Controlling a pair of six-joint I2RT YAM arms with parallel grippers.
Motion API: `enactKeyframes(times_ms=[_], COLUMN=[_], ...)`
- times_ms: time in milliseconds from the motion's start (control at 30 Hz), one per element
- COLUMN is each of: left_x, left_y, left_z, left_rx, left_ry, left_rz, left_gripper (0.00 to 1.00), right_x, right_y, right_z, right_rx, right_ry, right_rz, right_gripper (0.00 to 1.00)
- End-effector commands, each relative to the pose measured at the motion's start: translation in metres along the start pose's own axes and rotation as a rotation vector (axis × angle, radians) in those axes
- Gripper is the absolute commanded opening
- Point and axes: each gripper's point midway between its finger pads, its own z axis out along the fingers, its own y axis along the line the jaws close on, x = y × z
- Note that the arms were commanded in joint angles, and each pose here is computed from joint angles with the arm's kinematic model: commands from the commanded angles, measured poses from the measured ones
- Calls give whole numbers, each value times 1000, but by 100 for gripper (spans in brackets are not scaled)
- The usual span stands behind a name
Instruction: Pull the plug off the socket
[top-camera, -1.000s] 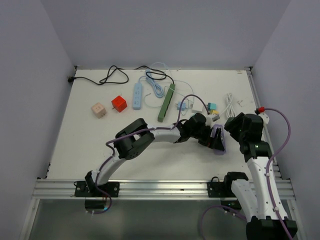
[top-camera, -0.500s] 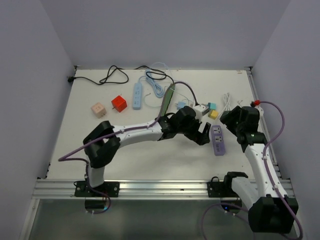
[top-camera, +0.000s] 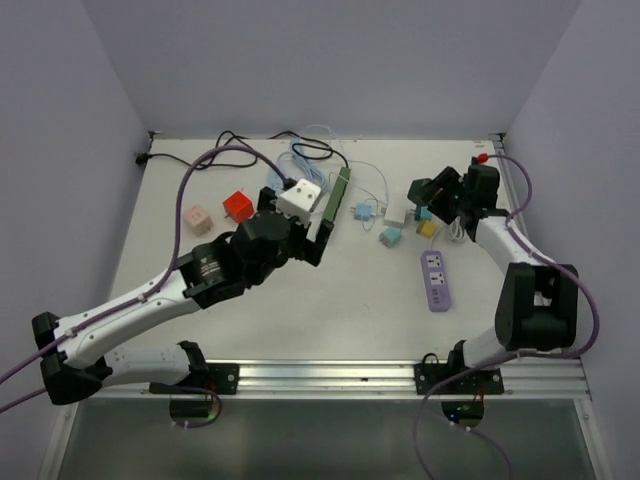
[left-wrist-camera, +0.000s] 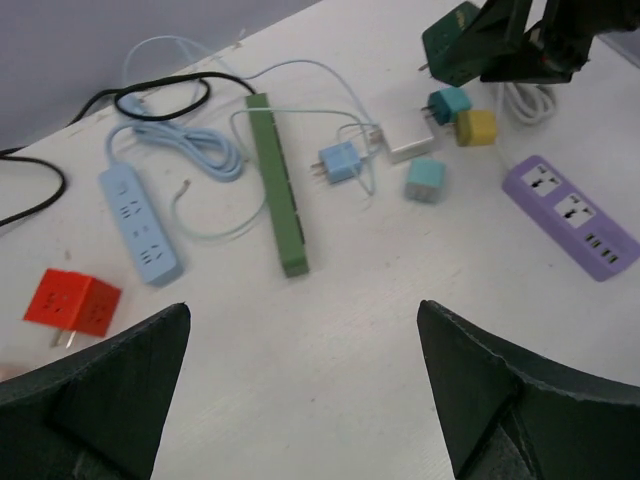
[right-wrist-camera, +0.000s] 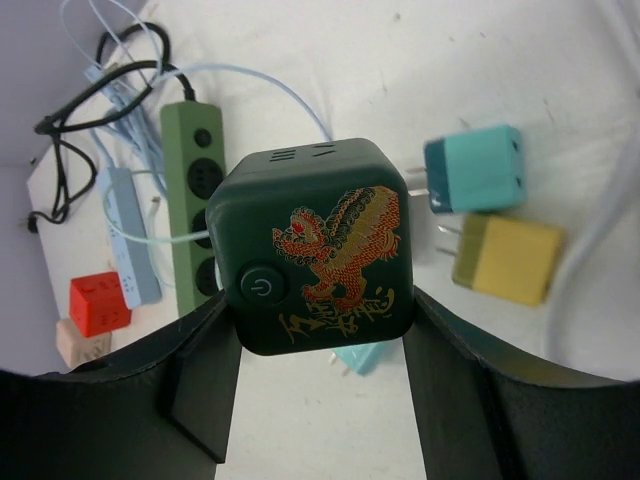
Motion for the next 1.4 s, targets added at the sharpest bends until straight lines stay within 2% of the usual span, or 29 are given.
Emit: enactKeyframes(times_ms=[0,33,67,200,333,433,533,633,1033,1167,1367], left_x=[28,24,41,61,60,64,69,68,69,70,71], left_y=[65,76,84,94,123,117,117,116,115,115,116], left_z=[-31,-45,-43,-47,-42,-30,-26,-26,-25,-24,-24], left_rx=[-253,-282,-319,-288,-345,-304,-312,-296,-282,-282,-284], left_ry=[37,-14,-25,-96,-96,-56,-19,-25,-20,-16,-13], left_rz=[133,113,105,-14,-55,-51,-53,-56,-57,-58,-56], left_gripper=[100,100,100,100,100,100,100,100,100,100,100], right_x=[-41,-43,-46,-49,-48,-42,-43,-33,-7,-10,-18], right_y=[51,51,51,50,53,45,41,34,14,13,11], right_z=[20,30,44,79,101,108,109,109,122,122,117], right_rx=[-190,-193,-190,-196,-221,-172,-157,-118,-68,-50,-11], right_ry=[-62,-58,-41,6,55,108,99,160,290,294,286], right_rz=[-27,-19,-3,16,19,17,9,7,10,-11,-39], right_gripper=[33,34,34,35,37,38,39,41,55,67,77])
